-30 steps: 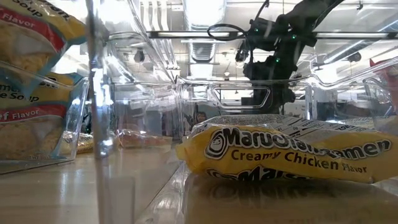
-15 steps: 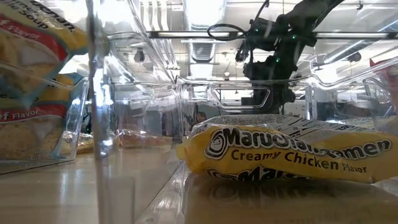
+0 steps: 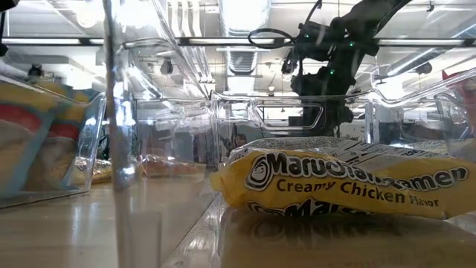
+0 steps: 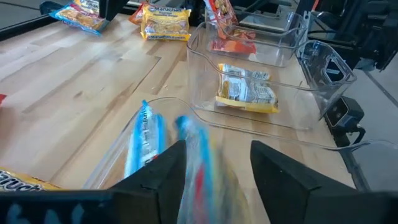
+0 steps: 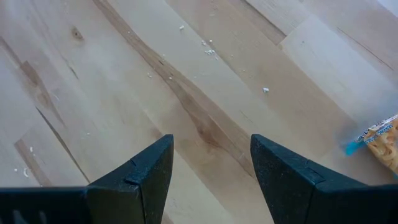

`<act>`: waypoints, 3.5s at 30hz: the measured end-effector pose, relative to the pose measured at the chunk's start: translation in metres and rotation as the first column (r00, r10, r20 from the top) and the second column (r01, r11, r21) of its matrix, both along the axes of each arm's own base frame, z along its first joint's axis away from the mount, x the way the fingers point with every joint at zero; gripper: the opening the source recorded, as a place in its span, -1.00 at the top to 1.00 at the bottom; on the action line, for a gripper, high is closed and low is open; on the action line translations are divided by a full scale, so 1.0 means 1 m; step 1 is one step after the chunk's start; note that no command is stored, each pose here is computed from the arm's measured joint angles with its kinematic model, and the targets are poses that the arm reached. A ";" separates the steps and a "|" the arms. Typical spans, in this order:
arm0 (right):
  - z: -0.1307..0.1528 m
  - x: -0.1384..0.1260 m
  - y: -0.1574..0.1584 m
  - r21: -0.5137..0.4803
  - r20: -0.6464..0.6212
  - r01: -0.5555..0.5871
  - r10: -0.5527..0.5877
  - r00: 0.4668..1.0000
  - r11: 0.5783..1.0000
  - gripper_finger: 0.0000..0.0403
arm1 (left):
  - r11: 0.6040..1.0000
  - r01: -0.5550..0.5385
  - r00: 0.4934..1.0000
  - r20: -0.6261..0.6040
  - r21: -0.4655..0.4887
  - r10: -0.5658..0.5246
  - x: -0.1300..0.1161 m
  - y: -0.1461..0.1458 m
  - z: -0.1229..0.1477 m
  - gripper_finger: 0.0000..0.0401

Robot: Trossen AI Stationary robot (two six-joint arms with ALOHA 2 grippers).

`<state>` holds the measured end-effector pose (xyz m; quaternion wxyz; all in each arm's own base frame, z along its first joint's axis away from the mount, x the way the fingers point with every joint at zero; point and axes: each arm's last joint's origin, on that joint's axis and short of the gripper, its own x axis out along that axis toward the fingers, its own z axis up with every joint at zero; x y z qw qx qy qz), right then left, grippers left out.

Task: Sort Maruchan noodles
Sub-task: Put the blue noodle pack into the left transparent bin, then put the yellow noodle pack into the middle transparent bin

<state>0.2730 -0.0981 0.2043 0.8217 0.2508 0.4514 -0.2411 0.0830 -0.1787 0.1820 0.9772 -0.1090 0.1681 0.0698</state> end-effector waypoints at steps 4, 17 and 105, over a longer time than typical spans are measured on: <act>0.000 0.000 0.000 0.000 0.000 0.000 0.000 1.000 1.000 -0.01 | 1.000 0.006 1.000 -0.009 0.028 -0.005 0.000 0.000 0.001 0.13; 0.000 0.000 0.000 0.000 0.000 0.000 0.000 1.000 1.000 -0.01 | 0.996 -0.086 0.995 -0.051 -0.001 0.086 0.011 0.009 0.022 0.11; 0.000 0.000 0.000 0.000 0.001 0.000 0.000 1.000 1.000 -0.01 | 0.793 -0.433 0.778 -0.622 -0.429 0.089 0.164 0.213 -0.029 0.11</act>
